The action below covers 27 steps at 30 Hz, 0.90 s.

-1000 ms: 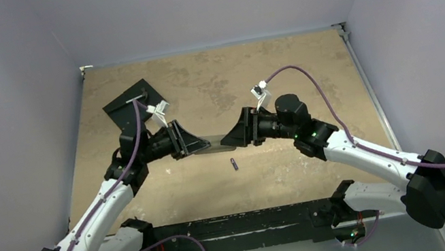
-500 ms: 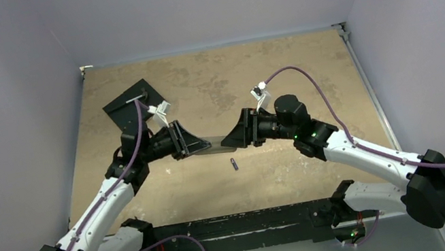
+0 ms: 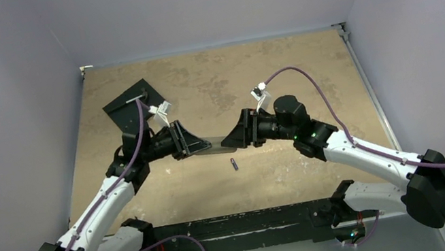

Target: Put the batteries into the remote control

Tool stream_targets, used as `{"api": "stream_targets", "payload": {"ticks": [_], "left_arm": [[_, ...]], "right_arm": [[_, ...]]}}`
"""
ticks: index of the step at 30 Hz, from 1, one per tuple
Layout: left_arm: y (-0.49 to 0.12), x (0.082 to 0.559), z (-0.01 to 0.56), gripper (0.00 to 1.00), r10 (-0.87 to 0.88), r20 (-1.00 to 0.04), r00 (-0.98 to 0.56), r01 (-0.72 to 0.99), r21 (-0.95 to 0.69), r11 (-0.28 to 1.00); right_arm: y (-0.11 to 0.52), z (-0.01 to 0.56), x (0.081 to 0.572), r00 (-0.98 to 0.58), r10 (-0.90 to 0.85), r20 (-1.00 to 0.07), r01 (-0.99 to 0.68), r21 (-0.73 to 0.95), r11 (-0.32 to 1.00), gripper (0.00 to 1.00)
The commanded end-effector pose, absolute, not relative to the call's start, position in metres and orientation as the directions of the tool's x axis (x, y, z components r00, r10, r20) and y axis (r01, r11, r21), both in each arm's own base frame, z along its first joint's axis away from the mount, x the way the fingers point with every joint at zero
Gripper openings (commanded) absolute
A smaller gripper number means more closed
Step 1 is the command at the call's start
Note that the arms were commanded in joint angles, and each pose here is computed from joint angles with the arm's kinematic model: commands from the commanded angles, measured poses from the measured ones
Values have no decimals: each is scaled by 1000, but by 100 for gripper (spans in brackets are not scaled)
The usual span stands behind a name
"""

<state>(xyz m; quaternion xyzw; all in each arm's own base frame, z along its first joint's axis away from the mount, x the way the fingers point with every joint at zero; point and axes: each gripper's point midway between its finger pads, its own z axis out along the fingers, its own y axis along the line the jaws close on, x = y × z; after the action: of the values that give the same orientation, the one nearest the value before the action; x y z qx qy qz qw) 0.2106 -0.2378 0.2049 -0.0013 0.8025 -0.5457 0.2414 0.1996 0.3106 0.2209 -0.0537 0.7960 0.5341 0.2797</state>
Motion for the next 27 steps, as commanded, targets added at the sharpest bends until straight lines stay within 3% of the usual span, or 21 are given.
{"api": "stream_targets", "payload": {"ticks": [1, 27], "left_arm": [[-244, 218, 215, 0, -262, -433, -863, 310, -861, 403], [-245, 217, 218, 0, -254, -431, -866, 314, -864, 394]], "right_arm": [[326, 258, 178, -824, 179, -538, -482, 830, 279, 70], [324, 245, 180, -826, 172, -537, -465, 820, 333, 71]]}}
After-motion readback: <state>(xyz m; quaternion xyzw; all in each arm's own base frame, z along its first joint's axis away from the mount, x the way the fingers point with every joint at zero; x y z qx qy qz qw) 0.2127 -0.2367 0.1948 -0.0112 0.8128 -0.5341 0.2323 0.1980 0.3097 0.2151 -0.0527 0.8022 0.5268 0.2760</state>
